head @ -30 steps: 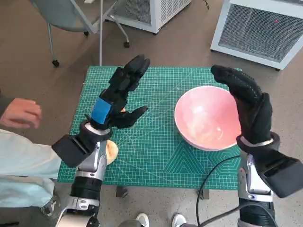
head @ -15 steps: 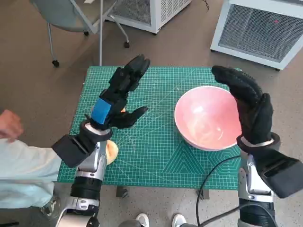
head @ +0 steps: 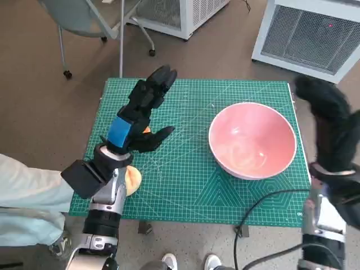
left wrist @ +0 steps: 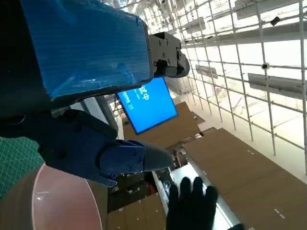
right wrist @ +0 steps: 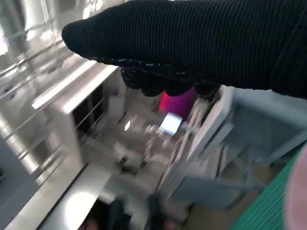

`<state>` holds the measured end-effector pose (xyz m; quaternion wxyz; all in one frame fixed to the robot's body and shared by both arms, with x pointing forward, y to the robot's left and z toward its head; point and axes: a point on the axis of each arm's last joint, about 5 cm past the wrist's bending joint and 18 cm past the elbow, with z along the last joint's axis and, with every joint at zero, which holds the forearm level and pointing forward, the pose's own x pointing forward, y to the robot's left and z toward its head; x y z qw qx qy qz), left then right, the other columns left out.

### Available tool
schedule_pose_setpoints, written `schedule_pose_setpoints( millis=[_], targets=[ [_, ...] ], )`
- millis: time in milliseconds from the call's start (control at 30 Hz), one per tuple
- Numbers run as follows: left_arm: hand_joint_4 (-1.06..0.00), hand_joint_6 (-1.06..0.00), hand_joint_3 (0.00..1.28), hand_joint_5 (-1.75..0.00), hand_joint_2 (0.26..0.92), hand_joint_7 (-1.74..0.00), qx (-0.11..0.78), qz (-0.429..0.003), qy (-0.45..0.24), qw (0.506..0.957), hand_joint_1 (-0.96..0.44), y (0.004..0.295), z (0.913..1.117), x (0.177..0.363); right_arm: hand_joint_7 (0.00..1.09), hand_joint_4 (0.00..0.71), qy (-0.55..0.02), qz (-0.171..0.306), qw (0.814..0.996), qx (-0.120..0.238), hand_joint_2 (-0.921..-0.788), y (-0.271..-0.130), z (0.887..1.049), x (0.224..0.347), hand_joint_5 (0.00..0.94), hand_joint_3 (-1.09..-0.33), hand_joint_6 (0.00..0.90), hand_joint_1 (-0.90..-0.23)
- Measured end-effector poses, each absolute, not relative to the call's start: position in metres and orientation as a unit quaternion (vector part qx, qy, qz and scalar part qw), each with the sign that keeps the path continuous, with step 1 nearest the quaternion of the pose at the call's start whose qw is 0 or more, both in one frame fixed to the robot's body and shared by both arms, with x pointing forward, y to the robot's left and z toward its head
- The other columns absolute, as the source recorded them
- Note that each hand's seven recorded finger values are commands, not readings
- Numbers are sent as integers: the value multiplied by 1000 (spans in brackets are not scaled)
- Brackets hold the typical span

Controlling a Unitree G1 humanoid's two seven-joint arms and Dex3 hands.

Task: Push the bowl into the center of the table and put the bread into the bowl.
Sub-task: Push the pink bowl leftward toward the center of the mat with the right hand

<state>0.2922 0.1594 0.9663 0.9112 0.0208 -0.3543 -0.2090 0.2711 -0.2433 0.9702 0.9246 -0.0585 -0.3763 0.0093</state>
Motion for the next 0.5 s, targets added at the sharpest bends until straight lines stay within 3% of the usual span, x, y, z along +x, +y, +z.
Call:
schedule_pose_setpoints(
  millis=[267,500],
  targets=[
    [-196,-112,337,-1,921,-303,20,-209,-351,913,-590,159,965,293,511,154,-334,-65,940,-26,-921,-263,948,278,3,-734,17,-617],
    [-196,-118,337,-1,921,-302,19,-207,-346,915,-583,160,963,293,517,164,-278,-121,953,18,-921,-265,927,282,7,-756,39,-560]
  ],
)
